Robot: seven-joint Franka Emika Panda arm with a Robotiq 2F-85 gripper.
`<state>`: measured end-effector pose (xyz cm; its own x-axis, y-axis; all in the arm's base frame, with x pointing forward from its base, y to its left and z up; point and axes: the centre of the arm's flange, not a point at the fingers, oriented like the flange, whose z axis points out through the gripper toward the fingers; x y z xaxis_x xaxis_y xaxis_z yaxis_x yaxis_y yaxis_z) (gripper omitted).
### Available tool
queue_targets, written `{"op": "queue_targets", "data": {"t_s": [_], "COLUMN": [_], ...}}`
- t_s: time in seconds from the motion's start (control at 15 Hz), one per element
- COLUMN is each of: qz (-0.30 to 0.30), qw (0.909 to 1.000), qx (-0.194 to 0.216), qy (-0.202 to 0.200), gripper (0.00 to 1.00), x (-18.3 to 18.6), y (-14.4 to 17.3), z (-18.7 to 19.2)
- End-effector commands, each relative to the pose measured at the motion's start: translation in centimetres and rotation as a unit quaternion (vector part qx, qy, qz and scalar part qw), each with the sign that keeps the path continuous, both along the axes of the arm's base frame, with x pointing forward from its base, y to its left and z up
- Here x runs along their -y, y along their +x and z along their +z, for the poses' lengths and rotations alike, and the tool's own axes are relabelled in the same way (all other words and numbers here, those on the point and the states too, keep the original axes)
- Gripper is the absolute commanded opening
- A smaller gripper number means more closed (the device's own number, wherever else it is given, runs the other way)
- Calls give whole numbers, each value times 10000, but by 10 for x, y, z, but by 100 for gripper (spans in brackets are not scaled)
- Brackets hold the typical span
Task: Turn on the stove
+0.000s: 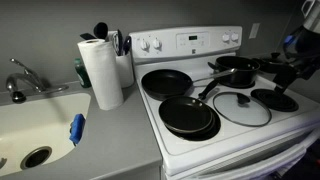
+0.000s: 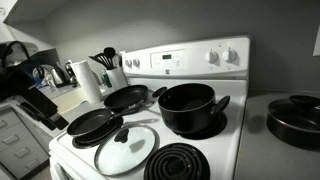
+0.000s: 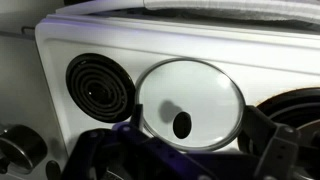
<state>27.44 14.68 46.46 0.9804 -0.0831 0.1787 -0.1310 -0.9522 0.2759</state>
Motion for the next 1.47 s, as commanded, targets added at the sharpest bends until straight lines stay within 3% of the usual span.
{"op": "queue_targets", "data": {"t_s": [0.0, 0.6, 1.0, 1.4], "qz": [0, 822, 1590, 2092], "qw": [10000, 9962, 9844, 9707], "qx": [0, -66, 99, 304], "qy": [0, 293, 745, 1139], "gripper": [100, 100, 100, 100], "x": [0, 40, 58, 46], "y": [0, 53, 104, 147], "z": [0, 14, 24, 23]}}
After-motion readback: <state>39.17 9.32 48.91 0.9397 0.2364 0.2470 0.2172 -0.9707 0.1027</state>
